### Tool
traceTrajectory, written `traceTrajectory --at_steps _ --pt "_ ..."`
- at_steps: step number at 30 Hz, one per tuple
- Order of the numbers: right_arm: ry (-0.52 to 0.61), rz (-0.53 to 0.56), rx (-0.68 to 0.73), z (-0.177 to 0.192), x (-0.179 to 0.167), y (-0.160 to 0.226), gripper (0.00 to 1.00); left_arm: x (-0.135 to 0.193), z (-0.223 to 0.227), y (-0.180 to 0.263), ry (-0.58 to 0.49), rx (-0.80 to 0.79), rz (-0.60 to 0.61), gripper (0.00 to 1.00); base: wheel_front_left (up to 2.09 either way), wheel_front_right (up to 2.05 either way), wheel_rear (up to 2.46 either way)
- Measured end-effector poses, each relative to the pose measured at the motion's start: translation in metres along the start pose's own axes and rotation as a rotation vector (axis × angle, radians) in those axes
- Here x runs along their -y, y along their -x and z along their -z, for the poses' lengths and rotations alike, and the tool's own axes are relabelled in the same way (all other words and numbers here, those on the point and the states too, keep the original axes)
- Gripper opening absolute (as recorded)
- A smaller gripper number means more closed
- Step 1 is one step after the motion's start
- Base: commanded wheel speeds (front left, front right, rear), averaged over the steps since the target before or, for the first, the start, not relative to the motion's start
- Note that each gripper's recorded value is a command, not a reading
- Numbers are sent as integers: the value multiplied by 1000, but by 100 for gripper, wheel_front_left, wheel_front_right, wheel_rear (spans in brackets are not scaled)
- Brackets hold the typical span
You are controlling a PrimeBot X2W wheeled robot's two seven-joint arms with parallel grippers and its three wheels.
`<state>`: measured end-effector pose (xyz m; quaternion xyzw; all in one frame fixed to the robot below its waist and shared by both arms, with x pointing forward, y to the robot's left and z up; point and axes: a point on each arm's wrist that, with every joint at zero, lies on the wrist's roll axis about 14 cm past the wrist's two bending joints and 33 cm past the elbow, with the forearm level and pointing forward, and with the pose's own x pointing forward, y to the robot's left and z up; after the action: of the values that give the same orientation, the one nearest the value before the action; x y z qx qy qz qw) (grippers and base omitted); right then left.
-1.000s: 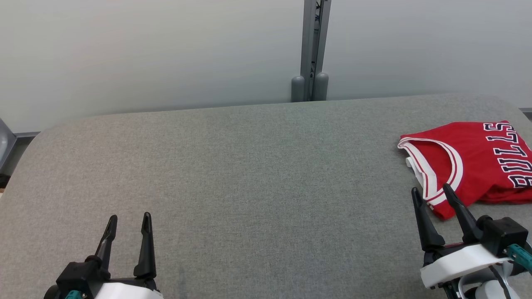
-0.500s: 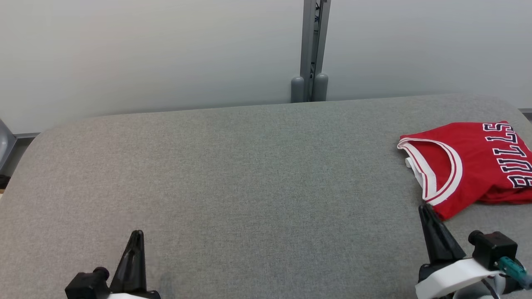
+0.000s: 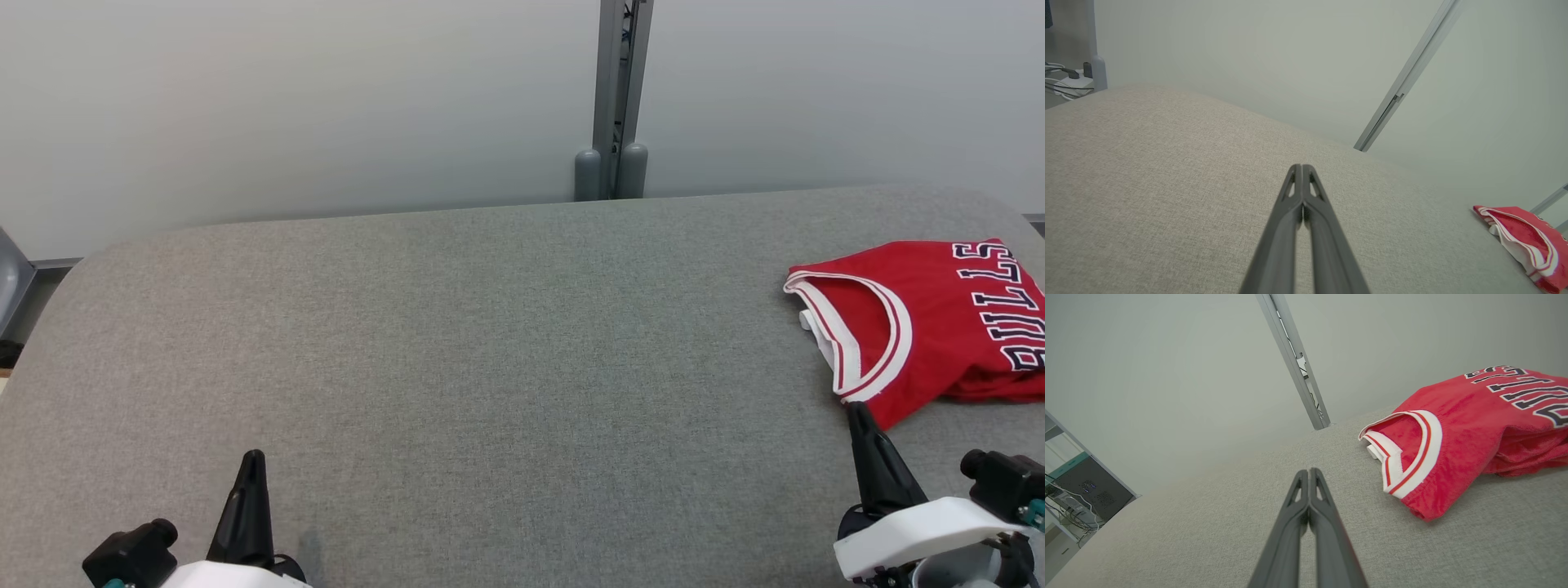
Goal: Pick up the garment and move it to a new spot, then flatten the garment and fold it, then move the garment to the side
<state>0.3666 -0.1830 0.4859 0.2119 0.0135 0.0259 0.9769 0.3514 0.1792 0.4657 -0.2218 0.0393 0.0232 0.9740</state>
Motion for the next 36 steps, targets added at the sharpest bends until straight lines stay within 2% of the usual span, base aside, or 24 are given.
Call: traceTrajectory --at_steps 16,36 --pt "-247 53 2 -4 8 -3 0 -3 -5 -8 246 -11 -21 0 0 0 0" --pt "-504 80 10 -8 12 -7 0 -4 -13 -17 501 -16 -20 0 0 0 0"
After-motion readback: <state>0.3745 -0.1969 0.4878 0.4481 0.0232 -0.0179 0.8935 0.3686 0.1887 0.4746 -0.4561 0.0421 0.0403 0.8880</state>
